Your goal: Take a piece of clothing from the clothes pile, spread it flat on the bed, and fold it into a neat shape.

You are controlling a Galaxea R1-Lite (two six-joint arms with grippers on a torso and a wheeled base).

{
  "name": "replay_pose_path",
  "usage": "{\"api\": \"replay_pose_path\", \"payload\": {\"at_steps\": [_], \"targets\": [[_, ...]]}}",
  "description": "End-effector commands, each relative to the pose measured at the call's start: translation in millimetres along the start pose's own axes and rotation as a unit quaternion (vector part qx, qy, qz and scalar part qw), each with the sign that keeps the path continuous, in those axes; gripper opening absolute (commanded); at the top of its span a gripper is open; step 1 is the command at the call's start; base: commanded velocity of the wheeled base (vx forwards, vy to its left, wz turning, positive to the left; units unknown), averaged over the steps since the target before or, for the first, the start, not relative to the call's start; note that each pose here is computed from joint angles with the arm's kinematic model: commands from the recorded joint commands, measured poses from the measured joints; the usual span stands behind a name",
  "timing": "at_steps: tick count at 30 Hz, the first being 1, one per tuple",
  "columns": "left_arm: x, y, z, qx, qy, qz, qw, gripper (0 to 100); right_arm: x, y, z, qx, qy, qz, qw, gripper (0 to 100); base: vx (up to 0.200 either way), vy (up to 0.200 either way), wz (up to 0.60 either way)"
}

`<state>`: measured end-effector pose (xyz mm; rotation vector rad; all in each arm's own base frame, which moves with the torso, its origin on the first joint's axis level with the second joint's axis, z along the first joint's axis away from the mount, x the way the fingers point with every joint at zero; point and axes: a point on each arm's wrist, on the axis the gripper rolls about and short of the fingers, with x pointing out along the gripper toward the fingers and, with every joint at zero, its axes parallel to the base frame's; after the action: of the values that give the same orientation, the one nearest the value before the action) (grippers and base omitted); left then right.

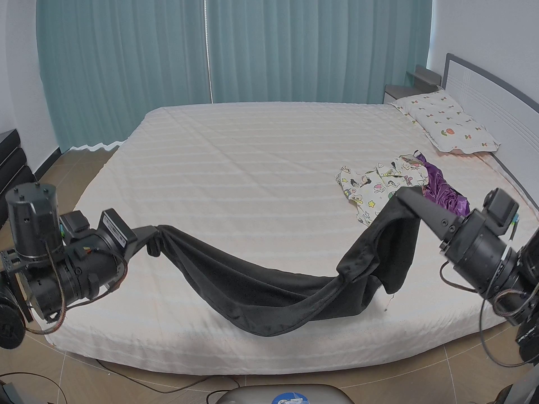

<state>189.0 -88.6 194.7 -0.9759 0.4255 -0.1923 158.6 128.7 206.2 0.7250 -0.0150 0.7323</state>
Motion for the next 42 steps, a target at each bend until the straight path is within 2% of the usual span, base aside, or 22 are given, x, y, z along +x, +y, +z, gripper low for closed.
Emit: {"api": "replay_pose_path", "payload": {"at_steps": [1, 2, 6, 8, 10, 14, 15, 17, 20, 21, 23, 27, 32, 36, 42], "targets": [[-24, -61, 39, -0.010, -0.070, -0.063, 0.9955, 0, -28, 89, 120, -0.008, -0.147, 0.101, 0.9840, 0, 0.000, 0.000, 0.00], [-26, -70, 49, -0.013, -0.086, -0.069, 0.9938, 0, -24, 99, 144, -0.011, -0.174, 0.098, 0.9798, 0, 0.000, 0.000, 0.00], [-36, -92, 70, -0.016, -0.106, -0.071, 0.9917, 0, 4, 102, 187, 0.000, -0.212, 0.084, 0.9735, 0, 0.000, 0.000, 0.00], [-38, -98, 81, -0.020, -0.112, -0.060, 0.9917, 0, 28, 84, 202, -0.010, -0.213, 0.052, 0.9756, 0, 0.000, 0.000, 0.00], [-25, -99, 84, -0.031, -0.106, -0.042, 0.9930, 0, 59, 57, 204, -0.014, -0.200, 0.018, 0.9795, 0, 0.000, 0.000, 0.00], [16, -90, 85, -0.049, -0.090, -0.004, 0.9948, 0, 112, 10, 190, -0.014, -0.173, -0.024, 0.9845, 0, 0.000, 0.000, 0.00], [17, -89, 85, -0.049, -0.089, -0.003, 0.9948, 0, 113, 9, 190, -0.014, -0.173, -0.026, 0.9845, 0, 0.000, 0.000, 0.00], [36, -83, 86, -0.051, -0.082, 0.014, 0.9952, 0, 133, -12, 179, -0.021, -0.157, -0.047, 0.9862, 0, 0.000, 0.000, 0.00], [61, -78, 89, -0.052, -0.065, 0.025, 0.9962, 0, 158, -45, 158, -0.050, -0.132, -0.080, 0.9868, 0, 0.067, 0.000, 0.00], [62, -78, 89, -0.052, -0.065, 0.025, 0.9962, 0, 158, -45, 157, -0.052, -0.131, -0.079, 0.9868, 0, 0.200, 0.000, 0.00], [86, -73, 91, -0.053, -0.060, 0.037, 0.9960, 0, 175, -68, 140, -0.076, -0.127, -0.096, 0.9843, 0, 0.200, 0.000, 0.00], [118, -61, 91, -0.057, -0.055, 0.061, 0.9950, 0, 189, -92, 120, -0.089, -0.131, -0.106, 0.9817, 0, 0.200, 0.000, 0.00], [142, -48, 93, -0.076, -0.057, 0.072, 0.9929, 0, 197, -105, 107, -0.087, -0.120, -0.112, 0.9826, 0, 0.200, 0.000, 0.00], [162, -31, 86, -0.078, -0.043, 0.094, 0.9916, 0, 205, -121, 94, -0.093, -0.104, -0.125, 0.9823, 0, 0.200, 0.000, 0.00], [186, -8, 73, -0.080, -0.013, 0.124, 0.9890, 0, 215, -148, 59, -0.086, -0.073, -0.155, 0.9815, 0, 0.133, 0.000, 0.00]]}}
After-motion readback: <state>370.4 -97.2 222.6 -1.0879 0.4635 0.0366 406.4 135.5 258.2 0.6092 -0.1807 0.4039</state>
